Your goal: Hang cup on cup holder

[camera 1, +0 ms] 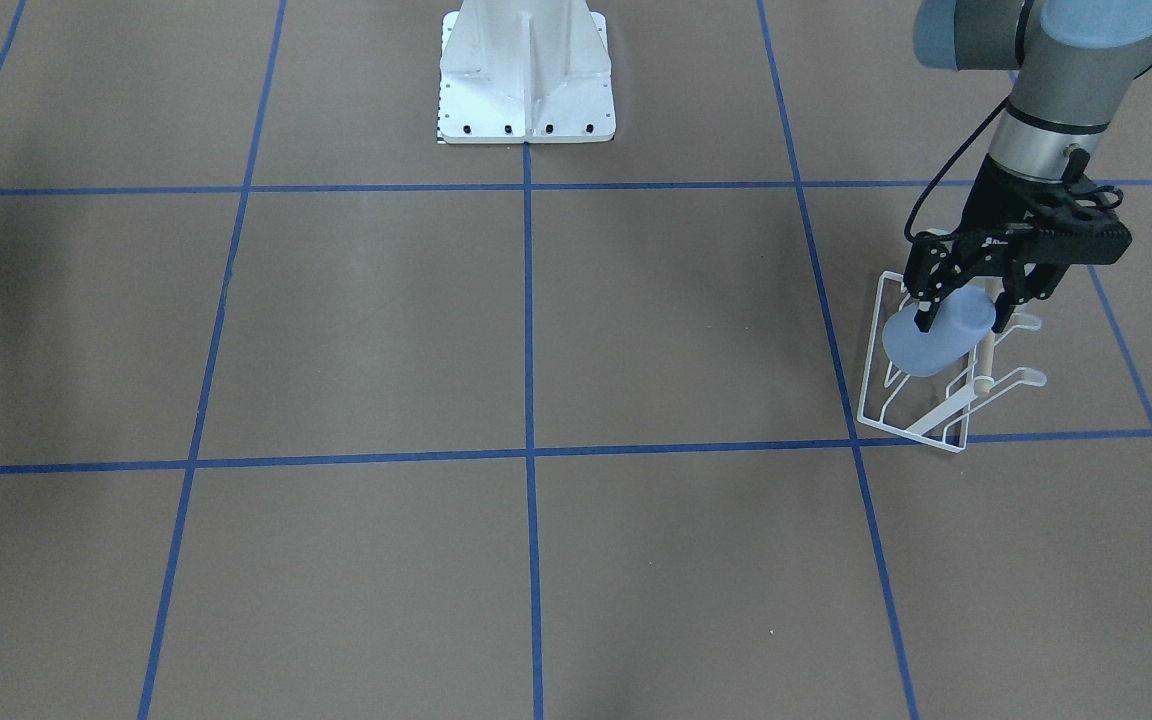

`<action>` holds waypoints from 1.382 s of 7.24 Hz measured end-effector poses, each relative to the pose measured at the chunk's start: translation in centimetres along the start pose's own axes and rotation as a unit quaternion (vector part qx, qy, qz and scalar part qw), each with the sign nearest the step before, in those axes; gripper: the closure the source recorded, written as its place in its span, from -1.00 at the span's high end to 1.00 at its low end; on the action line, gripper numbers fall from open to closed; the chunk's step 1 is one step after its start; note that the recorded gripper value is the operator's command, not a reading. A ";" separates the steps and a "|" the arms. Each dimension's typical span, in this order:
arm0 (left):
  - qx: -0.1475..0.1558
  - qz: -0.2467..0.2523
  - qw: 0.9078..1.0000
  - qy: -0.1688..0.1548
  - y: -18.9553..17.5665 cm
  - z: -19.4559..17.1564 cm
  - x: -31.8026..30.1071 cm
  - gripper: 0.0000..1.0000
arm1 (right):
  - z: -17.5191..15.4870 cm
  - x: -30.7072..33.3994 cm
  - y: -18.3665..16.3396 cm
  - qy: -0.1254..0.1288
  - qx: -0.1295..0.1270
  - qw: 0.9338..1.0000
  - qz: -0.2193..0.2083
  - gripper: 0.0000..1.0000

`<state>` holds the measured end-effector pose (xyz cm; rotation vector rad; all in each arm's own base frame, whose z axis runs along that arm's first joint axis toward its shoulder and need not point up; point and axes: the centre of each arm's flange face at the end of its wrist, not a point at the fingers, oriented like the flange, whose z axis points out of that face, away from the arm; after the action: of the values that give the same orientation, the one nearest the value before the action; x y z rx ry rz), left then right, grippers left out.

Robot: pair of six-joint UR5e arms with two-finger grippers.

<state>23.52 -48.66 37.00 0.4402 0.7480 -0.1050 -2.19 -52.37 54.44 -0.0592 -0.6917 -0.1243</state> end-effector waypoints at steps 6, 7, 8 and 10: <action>-0.027 0.019 0.999 0.027 -1.3 -1.9 -1.9 0.97 | -1.3 0.9 0.3 -0.003 0.013 1.000 0.009 1.00; -0.046 0.031 0.998 0.031 -2.7 -3.4 -4.9 0.97 | -1.6 1.6 0.6 -0.003 0.016 1.000 0.015 1.00; -0.064 0.052 0.996 0.027 -3.6 -4.7 -8.9 0.97 | -1.8 2.5 0.9 -0.003 0.018 1.000 0.023 1.00; -0.096 0.098 0.991 -0.004 -2.4 -5.3 -18.5 0.97 | -2.3 4.4 1.5 -0.003 0.023 0.999 0.041 1.00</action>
<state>5.99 -49.72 45.27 0.3263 0.6953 0.1476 2.81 -51.48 55.42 -0.0434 -0.6962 -0.0290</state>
